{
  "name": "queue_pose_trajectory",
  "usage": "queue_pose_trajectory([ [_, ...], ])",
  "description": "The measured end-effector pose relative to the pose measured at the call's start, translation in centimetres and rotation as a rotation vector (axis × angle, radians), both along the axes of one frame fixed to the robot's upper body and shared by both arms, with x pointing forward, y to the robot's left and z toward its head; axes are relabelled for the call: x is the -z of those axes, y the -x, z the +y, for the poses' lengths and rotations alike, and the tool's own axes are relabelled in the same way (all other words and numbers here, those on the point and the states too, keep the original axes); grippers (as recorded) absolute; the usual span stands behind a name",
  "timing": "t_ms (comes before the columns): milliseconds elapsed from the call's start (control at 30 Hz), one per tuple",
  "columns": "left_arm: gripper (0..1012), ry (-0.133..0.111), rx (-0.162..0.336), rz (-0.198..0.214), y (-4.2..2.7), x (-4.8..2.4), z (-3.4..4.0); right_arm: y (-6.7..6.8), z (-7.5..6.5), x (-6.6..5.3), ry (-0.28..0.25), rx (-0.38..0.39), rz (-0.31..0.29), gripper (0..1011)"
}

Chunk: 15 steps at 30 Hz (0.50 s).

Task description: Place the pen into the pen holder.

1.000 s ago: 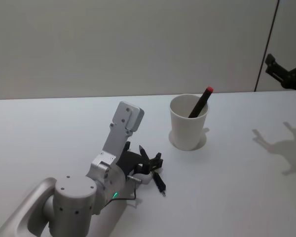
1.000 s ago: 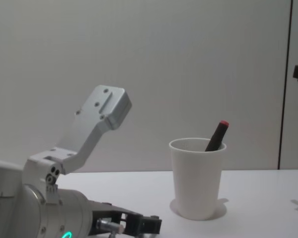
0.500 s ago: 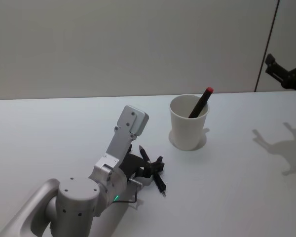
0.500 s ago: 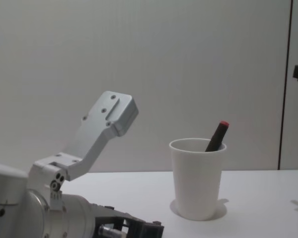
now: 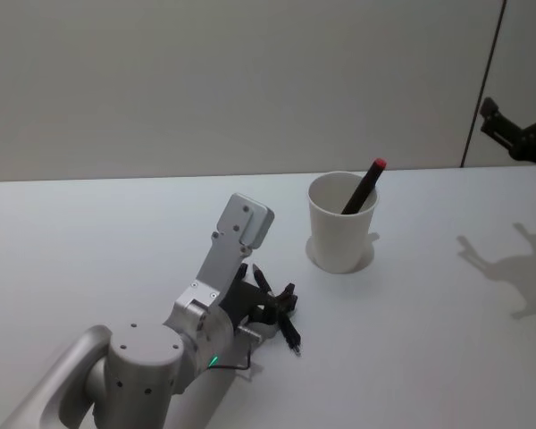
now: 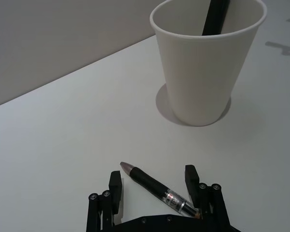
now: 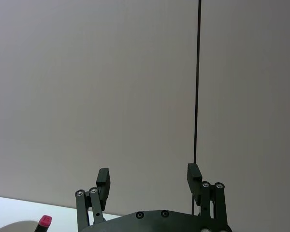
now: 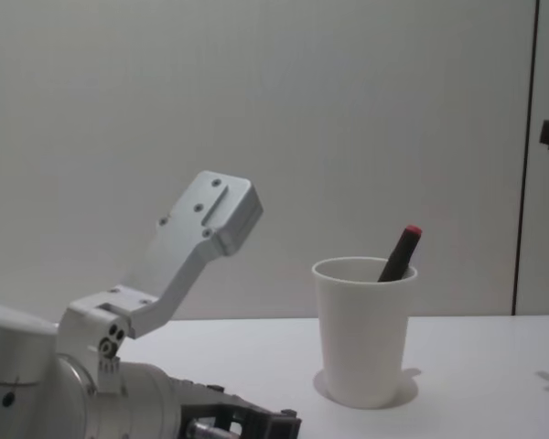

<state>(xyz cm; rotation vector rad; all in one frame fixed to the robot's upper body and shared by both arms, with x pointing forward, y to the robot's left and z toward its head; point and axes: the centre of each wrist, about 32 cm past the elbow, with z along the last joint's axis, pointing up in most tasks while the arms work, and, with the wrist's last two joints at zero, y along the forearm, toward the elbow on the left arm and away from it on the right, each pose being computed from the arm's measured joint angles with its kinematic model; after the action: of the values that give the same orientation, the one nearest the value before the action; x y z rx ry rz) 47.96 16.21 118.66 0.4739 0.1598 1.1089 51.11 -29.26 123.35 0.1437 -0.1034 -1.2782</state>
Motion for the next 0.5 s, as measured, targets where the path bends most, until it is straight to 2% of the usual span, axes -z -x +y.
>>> queue_pose_trajectory([
  [167, 701, -0.001, 0.002, 0.000, 0.02, 0.02, -0.03, 0.00, 0.00, 0.00, 0.000, 0.000, 0.000, 1002],
  [367, 655, -0.003, 0.002, 0.000, 0.03, 0.04, -0.04, 0.00, 0.00, 0.00, 0.000, 0.000, 0.000, 1002],
  [500, 590, -0.004, 0.002, 0.000, 0.03, 0.06, -0.04, 0.00, 0.00, 0.00, 0.000, 0.000, 0.000, 1002],
])
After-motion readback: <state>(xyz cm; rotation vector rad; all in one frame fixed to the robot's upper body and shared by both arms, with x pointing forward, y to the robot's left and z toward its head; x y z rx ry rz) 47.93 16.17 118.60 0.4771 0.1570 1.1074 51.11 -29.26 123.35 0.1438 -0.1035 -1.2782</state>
